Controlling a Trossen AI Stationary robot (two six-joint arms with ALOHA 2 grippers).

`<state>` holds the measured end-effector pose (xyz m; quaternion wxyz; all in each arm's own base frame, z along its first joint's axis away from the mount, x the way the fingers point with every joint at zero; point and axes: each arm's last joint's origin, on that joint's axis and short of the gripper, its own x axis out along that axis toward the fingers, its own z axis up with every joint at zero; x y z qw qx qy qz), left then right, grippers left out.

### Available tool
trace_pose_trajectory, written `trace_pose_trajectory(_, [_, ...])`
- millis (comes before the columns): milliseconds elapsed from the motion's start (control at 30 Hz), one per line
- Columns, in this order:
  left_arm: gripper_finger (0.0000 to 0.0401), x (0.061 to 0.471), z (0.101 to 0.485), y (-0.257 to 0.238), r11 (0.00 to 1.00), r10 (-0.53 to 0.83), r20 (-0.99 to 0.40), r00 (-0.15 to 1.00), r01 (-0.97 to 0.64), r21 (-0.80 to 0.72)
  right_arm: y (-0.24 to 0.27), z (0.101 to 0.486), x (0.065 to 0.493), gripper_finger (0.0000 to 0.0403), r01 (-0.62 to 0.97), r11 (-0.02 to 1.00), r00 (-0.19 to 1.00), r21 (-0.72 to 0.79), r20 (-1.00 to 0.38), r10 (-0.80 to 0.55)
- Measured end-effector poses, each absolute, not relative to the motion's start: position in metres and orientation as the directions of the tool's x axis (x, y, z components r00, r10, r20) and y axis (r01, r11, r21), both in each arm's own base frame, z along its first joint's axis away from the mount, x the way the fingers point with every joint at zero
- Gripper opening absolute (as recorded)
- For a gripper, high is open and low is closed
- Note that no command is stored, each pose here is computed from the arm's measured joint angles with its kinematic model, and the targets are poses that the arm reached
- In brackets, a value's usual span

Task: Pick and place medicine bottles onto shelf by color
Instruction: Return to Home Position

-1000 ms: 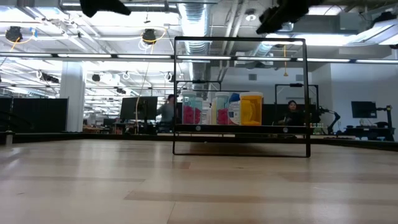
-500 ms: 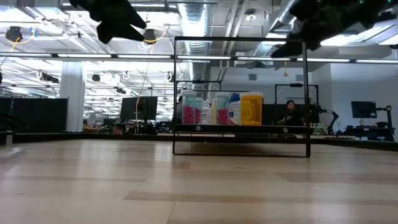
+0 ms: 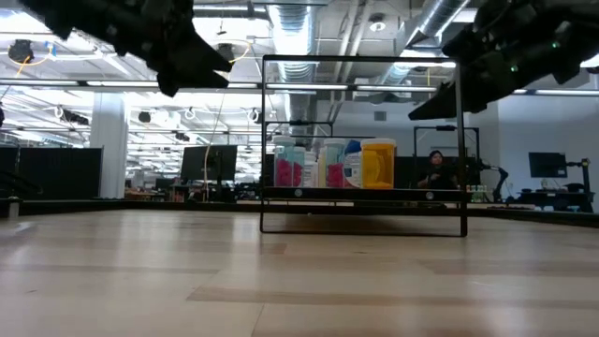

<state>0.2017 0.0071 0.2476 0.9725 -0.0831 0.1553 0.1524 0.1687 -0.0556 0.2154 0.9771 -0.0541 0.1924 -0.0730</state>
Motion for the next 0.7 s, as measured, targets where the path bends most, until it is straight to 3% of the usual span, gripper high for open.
trace_pose_trajectory(367, [0.0198,0.189,0.202,0.006,0.949,0.236,-0.15,0.96,-0.261,-0.179,-0.051,0.194,0.166,0.0229,0.121,0.985,0.941,-0.119,-0.303,-0.153])
trace_pose_trajectory(700, [0.0198,0.181,0.185,0.004,0.963,0.155,-0.142,0.978,-0.181,-0.2,-0.047,0.173,0.159,0.0228,0.158,0.985,0.946,-0.071,-0.274,-0.171])
